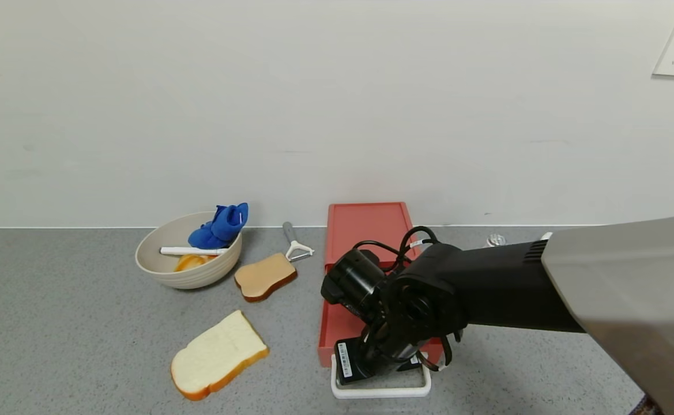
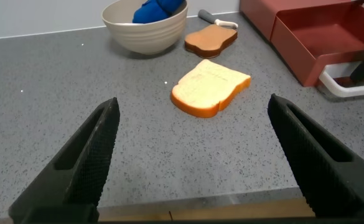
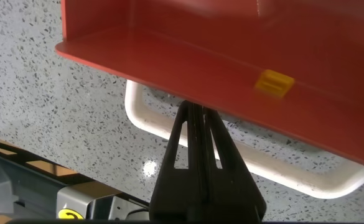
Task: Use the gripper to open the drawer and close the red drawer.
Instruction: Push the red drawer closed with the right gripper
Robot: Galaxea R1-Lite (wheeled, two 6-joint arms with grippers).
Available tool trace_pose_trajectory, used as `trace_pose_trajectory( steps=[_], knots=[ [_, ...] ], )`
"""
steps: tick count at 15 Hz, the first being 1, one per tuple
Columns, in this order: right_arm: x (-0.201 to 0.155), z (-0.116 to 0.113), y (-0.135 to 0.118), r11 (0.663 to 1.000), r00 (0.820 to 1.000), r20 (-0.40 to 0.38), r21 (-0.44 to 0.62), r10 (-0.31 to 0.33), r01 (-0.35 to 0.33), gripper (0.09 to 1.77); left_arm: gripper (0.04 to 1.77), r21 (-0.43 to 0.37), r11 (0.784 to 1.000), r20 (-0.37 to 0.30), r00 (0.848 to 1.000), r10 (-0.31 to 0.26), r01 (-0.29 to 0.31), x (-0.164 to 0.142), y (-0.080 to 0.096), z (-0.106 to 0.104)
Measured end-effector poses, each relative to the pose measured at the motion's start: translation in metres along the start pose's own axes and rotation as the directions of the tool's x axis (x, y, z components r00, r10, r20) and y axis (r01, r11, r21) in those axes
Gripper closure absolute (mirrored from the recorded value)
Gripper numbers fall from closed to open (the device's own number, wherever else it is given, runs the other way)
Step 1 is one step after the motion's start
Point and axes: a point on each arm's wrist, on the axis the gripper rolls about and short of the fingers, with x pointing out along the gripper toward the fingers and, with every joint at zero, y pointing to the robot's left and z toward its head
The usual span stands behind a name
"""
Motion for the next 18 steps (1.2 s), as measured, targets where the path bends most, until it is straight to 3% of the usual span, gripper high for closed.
trace_pose_trajectory(
  steps=[11,18],
  knots=[
    [0.003,0.014,-0.004,0.997,0.995,0.076,-0.009,-0.072,0.072,1.74,0.09,0.001,1.0,0.0,1.0,0.001,-0.001,0.0,0.0,0.0],
    [0.0,0.035,-0.016,0.996,0.989,0.129,-0.036,-0.072,0.077,1.74,0.09,0.001,1.0,0.0,1.0,0.001,-0.001,0.0,0.0,0.0]
  ],
)
